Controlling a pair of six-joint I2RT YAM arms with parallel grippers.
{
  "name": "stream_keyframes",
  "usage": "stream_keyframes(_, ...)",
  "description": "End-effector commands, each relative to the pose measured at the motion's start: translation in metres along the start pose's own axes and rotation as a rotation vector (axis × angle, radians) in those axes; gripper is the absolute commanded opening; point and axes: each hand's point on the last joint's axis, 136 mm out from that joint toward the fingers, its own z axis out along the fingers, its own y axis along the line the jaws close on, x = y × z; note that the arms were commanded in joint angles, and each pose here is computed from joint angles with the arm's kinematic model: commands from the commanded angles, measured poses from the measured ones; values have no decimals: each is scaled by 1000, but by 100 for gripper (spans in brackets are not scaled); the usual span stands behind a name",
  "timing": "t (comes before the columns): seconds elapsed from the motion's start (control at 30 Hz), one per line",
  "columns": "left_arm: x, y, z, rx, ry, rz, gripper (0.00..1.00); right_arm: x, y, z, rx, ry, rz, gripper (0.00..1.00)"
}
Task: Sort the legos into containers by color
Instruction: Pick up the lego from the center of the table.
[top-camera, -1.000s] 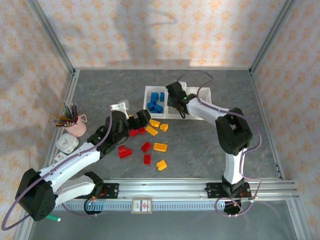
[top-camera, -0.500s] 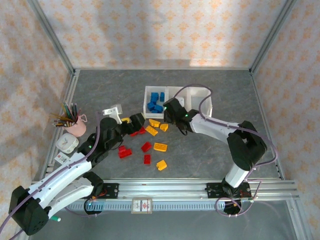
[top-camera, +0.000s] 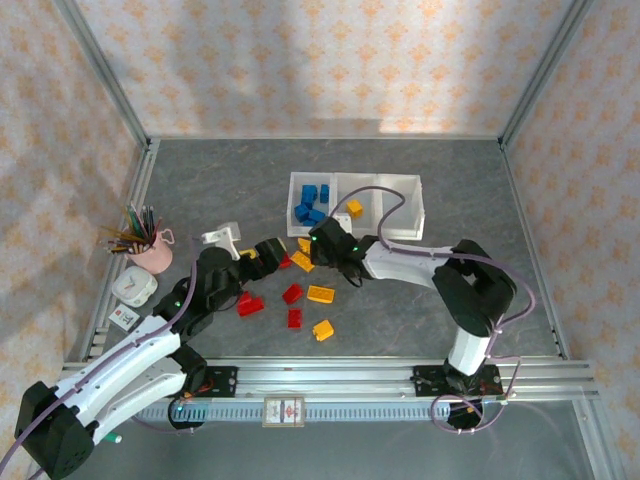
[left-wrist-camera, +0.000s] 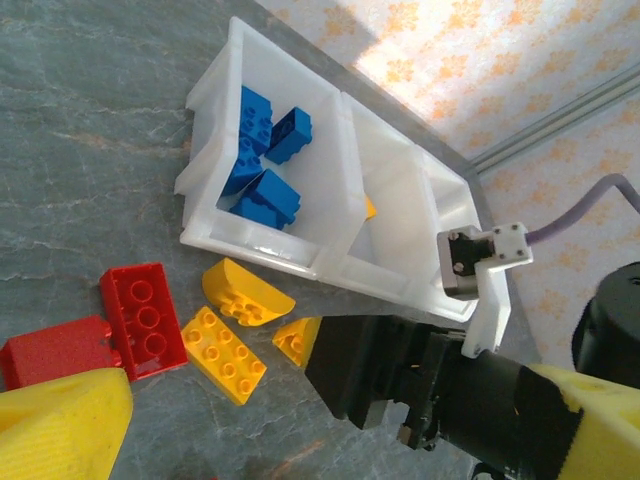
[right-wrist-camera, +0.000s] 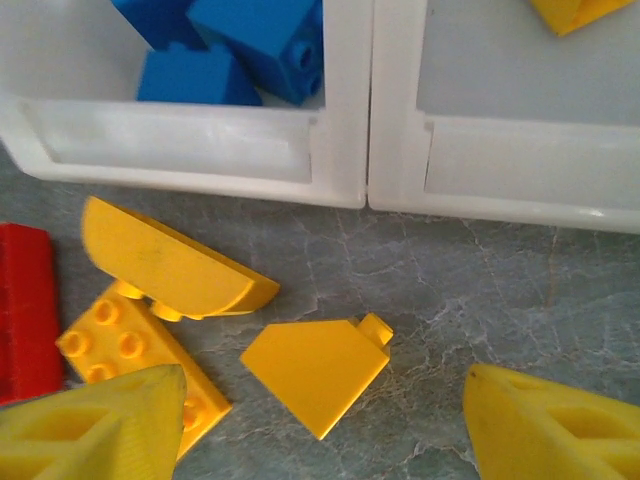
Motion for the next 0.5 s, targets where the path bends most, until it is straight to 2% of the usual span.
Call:
stream_keyframes(0.0, -2, 3, 0, 6, -14, -27, 99, -1, -2, 8, 28, -17, -2, 74)
stream_keyframes(0.17, -1, 5, 0, -1, -16, -24, 99, 2, 1, 18, 37, 0, -56, 73)
stream_keyframes(0.47, -2, 6, 1, -9, -18, -16, 99, 3, -1, 31, 68, 6, -93, 66)
